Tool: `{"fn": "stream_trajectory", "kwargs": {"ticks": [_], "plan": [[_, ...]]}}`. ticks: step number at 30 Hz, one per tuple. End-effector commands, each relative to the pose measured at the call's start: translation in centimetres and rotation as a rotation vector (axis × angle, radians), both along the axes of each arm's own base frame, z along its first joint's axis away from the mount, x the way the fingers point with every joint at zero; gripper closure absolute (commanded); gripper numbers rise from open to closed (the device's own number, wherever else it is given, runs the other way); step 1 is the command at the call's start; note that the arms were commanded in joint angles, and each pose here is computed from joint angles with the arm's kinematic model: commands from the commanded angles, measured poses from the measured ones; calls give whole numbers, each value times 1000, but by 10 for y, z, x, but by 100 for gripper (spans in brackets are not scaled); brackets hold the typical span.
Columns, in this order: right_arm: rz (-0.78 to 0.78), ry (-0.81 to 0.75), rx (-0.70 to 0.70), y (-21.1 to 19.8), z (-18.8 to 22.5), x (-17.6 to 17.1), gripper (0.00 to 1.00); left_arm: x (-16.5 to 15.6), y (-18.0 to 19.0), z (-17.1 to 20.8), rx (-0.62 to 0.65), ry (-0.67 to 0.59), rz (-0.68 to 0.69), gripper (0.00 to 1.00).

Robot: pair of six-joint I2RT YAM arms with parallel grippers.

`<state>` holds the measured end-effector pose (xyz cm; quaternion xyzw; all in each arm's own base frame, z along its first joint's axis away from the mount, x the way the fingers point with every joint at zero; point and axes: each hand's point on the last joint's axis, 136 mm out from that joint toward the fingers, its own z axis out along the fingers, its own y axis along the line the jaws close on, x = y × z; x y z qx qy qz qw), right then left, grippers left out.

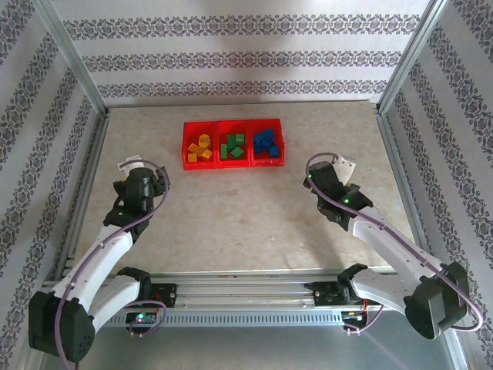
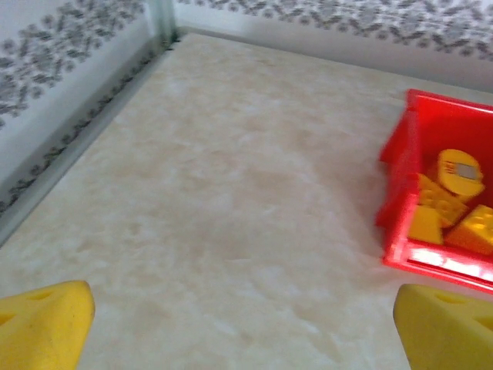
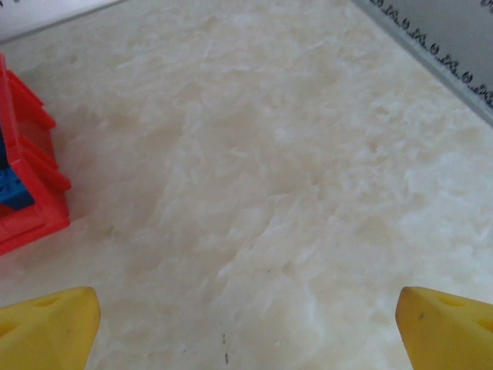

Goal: Sort the legos into containers by color
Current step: Reset both arms

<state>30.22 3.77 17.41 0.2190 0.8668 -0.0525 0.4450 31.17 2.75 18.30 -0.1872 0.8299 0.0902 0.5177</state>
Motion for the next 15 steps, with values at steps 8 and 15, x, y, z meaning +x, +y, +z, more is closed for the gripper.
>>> {"fn": "stream_trajectory", "kwargs": {"ticks": [8,15], "plan": [[68,-125,-179,-15,9,23,2,-8,45,-18,63,-78,104,0],[127,-106,-250,-24,9,40,2,10,32,-27,87,-163,-16,0]]}}
